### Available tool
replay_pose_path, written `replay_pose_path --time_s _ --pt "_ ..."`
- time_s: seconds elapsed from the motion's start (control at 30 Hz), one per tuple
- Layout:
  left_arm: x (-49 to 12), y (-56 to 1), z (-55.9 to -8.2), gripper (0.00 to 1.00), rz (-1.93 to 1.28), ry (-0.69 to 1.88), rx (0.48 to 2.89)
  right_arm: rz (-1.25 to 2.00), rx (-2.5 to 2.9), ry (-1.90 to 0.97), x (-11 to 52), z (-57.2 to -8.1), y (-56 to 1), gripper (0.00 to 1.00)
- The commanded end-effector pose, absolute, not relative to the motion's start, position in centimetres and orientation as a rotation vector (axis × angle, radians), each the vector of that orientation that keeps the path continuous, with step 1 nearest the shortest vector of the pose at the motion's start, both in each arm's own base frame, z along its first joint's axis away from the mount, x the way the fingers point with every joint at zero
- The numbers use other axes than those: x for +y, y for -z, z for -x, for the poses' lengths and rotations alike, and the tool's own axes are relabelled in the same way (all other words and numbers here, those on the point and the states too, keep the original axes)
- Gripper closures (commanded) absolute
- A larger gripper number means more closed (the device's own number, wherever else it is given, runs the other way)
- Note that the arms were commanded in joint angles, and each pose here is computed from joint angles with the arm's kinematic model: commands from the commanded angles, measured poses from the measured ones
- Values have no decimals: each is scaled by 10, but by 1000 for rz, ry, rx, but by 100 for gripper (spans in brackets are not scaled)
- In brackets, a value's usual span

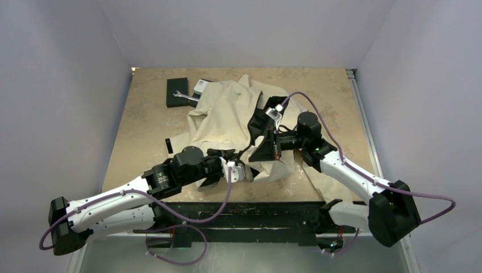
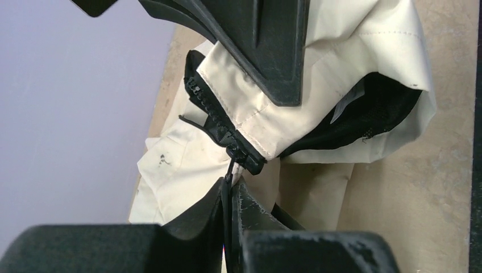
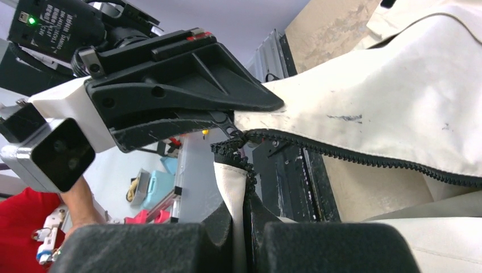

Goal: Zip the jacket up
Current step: Zip the zipper on the jacket.

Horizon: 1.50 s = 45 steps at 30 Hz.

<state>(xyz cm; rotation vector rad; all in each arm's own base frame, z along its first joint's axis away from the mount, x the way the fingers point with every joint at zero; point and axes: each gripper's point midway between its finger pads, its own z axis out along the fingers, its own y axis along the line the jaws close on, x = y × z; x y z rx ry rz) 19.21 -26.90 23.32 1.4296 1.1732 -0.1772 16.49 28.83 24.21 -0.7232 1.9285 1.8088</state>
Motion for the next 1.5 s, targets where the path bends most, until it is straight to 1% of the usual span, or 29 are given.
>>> replay_pose_path --time_s 0.0,0.23,0.5,0.9,0.97,1.0,1.03,1.1,1.27,1.47 --pt "-273 -263 -186 100 -1390 227 1119 696 1865 -1808 285 -169 -251 100" --pt "-275 -262 -169 100 -1453 288 1048 647 1843 -1855 283 -169 -253 100" --pt "-275 -261 -159 100 -1522 275 925 588 1823 -1915 281 -164 -252 100" --pt "-273 -266 -141 100 -1515 315 789 532 1770 -1970 279 -159 -254 100" --pt "-274 -265 -142 72 -1518 311 788 533 1763 -1968 279 -159 -256 100" --pt "-275 -265 -143 64 -1524 309 790 535 1761 -1968 278 -159 -257 100" --pt "-275 -264 -143 60 -1529 308 792 537 1759 -1967 278 -159 -257 100" --pt "-275 -263 -143 57 -1535 305 791 538 1760 -1965 278 -158 -258 100" --pt "-272 -258 -147 57 -1533 286 823 540 1763 -1960 277 -157 -257 100" --pt "-270 -259 -150 54 -1509 293 870 540 1768 -1962 277 -157 -254 100"
